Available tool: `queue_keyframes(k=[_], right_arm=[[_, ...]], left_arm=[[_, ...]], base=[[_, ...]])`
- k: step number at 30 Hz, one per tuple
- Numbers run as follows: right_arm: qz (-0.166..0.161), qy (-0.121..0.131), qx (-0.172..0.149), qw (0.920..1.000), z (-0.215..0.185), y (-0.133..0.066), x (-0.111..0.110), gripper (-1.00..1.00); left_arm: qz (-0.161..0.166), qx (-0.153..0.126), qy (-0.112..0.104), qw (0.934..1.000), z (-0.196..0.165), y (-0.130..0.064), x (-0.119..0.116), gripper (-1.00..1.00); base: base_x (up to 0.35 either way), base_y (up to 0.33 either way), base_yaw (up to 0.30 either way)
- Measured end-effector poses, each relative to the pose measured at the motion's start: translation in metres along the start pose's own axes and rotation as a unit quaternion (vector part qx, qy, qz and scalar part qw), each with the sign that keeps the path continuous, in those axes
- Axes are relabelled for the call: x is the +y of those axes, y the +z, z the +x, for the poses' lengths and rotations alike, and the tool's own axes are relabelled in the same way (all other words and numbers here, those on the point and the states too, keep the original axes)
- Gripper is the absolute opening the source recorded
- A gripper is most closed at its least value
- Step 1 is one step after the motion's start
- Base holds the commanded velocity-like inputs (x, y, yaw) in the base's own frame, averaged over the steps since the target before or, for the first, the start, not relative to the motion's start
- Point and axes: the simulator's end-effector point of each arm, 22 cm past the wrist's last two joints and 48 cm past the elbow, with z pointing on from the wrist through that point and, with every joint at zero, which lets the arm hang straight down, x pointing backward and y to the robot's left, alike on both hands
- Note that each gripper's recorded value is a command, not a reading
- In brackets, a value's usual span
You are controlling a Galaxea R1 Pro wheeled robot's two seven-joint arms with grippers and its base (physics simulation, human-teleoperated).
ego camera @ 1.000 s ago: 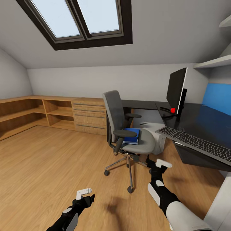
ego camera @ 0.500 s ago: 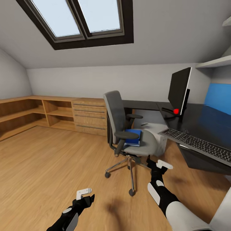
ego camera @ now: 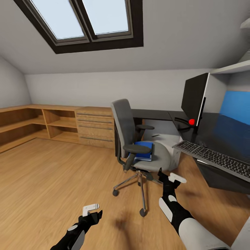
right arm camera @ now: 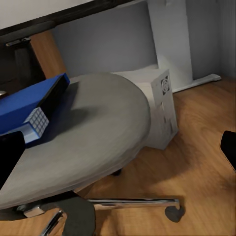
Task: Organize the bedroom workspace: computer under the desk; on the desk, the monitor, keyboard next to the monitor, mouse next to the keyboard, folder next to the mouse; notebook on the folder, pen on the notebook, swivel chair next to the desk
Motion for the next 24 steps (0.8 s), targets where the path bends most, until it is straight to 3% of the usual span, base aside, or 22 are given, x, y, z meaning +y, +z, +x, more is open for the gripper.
queue_keyframes(k=[12,24], right_arm=[[-0.002,0.002,-0.005,1.0,-0.007,-0.001,0.002,1.0],[-0.009,0.009,-0.003,0.9999,-0.005,-0.006,0.016,1.0]], left_arm=[[0.001,-0.006,0.001,1.0,-0.006,-0.002,-0.002,1.0],[0.002,-0.007,0.001,1.0,-0.007,-0.003,-0.002,1.0]], base=[[0.001,0.0,-0.183],[0.0,0.0,-0.034]])
